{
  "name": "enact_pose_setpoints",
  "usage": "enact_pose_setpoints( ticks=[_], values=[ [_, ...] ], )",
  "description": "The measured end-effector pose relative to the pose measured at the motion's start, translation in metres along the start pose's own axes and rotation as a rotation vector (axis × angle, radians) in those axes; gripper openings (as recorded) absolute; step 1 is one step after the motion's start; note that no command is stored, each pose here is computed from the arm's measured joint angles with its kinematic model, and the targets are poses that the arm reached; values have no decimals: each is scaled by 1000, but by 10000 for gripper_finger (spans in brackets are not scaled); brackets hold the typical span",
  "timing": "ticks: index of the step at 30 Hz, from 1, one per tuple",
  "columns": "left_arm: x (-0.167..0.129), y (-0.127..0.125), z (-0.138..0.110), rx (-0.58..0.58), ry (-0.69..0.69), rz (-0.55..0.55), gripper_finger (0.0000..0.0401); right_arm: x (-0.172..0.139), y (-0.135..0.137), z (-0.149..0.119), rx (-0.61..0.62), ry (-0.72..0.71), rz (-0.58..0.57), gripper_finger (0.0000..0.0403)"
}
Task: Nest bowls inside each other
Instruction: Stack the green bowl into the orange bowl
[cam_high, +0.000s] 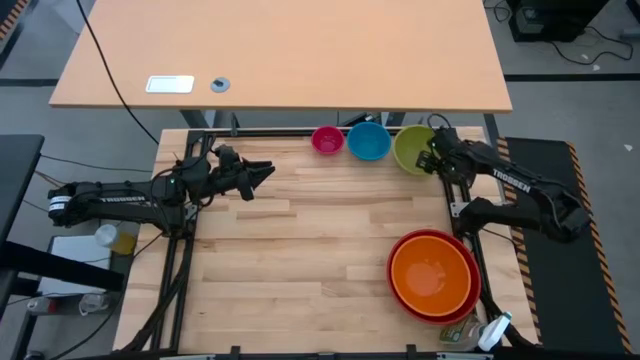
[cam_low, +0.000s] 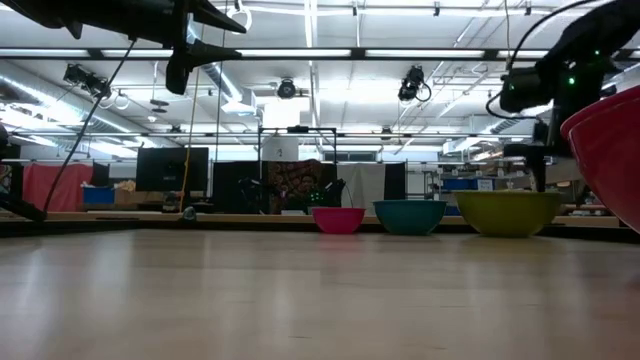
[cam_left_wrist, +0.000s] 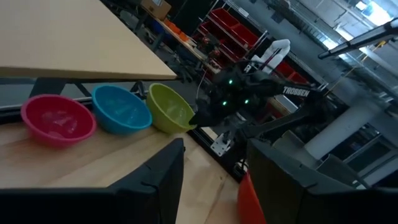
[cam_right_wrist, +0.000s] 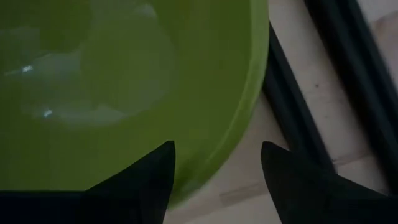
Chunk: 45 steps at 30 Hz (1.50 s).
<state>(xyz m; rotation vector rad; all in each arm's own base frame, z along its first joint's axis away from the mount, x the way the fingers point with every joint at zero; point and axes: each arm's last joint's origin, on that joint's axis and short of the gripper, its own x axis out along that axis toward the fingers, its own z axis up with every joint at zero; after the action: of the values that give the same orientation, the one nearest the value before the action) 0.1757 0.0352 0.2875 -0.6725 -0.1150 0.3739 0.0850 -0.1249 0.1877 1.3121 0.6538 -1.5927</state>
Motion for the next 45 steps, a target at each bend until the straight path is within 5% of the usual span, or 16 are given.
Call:
enact_pose_setpoints(
  ticks=[12, 24, 32, 41, 45],
  values=[
    [0, 0, 0, -14, 0, 0, 178, 25, -2, -4, 270, -102, 85, 215],
    [0, 0, 0, -4, 0, 1, 178, 25, -2, -3, 300, -133, 87, 19],
    [0, 0, 0, -4, 0, 1, 178, 25, -1, -1, 418, -172, 96, 34],
    [0, 0, 0, -14, 0, 1, 178, -2, 1, 6, 333, -329, 260, 17],
    [0, 0, 0, -15, 0, 1, 178, -30, 11, 14, 104, -423, 444, 30]
  ],
)
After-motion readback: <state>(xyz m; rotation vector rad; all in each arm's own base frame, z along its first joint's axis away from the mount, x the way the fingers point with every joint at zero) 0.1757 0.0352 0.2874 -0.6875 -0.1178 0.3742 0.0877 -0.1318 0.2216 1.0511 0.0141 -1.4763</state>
